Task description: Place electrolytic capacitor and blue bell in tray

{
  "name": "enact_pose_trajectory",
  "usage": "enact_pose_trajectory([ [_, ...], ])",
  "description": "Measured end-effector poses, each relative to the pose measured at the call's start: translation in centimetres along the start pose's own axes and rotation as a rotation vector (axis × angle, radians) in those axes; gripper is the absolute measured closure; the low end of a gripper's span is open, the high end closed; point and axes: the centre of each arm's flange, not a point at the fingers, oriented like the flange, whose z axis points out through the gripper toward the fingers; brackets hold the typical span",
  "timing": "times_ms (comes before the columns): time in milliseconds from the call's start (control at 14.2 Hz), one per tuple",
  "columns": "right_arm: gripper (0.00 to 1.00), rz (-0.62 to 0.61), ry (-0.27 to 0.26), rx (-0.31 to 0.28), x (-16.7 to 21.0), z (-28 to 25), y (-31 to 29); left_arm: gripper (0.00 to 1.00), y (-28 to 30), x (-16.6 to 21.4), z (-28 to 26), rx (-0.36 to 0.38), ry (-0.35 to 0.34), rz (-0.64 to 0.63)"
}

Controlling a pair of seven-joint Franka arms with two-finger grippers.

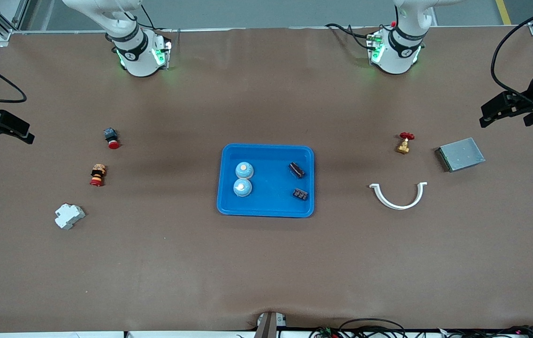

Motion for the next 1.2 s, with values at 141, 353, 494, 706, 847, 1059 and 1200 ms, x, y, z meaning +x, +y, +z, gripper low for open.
enact_pose_trajectory([
  [141,0.00,-0.002,0.002,0.000,0.00,-0.13,-0.09,0.00,0.24,0.00,-0.28,-0.001,0.007,0.004],
  [353,0.00,-0.002,0.004,0.000,0.01,-0.23,-0.11,0.00,0.71,-0.04,-0.47,-0.009,0.011,0.012],
  [494,0.00,-0.002,0.005,0.000,0.01,-0.25,-0.10,0.00,0.49,-0.03,-0.47,-0.011,0.009,0.007],
  [706,0.00,-0.002,0.004,0.000,0.00,-0.25,-0.10,0.00,0.15,-0.01,-0.46,-0.011,0.009,0.001],
  [847,0.00,-0.002,0.002,0.000,-0.01,-0.24,-0.11,0.00,0.22,-0.02,-0.44,-0.011,0.008,0.002],
  [1059,0.00,-0.002,-0.013,0.000,-0.18,-0.11,-0.11,0.00,0.25,-0.03,-0.43,-0.011,0.007,0.003],
  [1200,0.00,-0.002,-0.019,0.000,-0.24,-0.06,-0.11,0.00,0.26,-0.03,-0.43,-0.011,0.007,0.003],
])
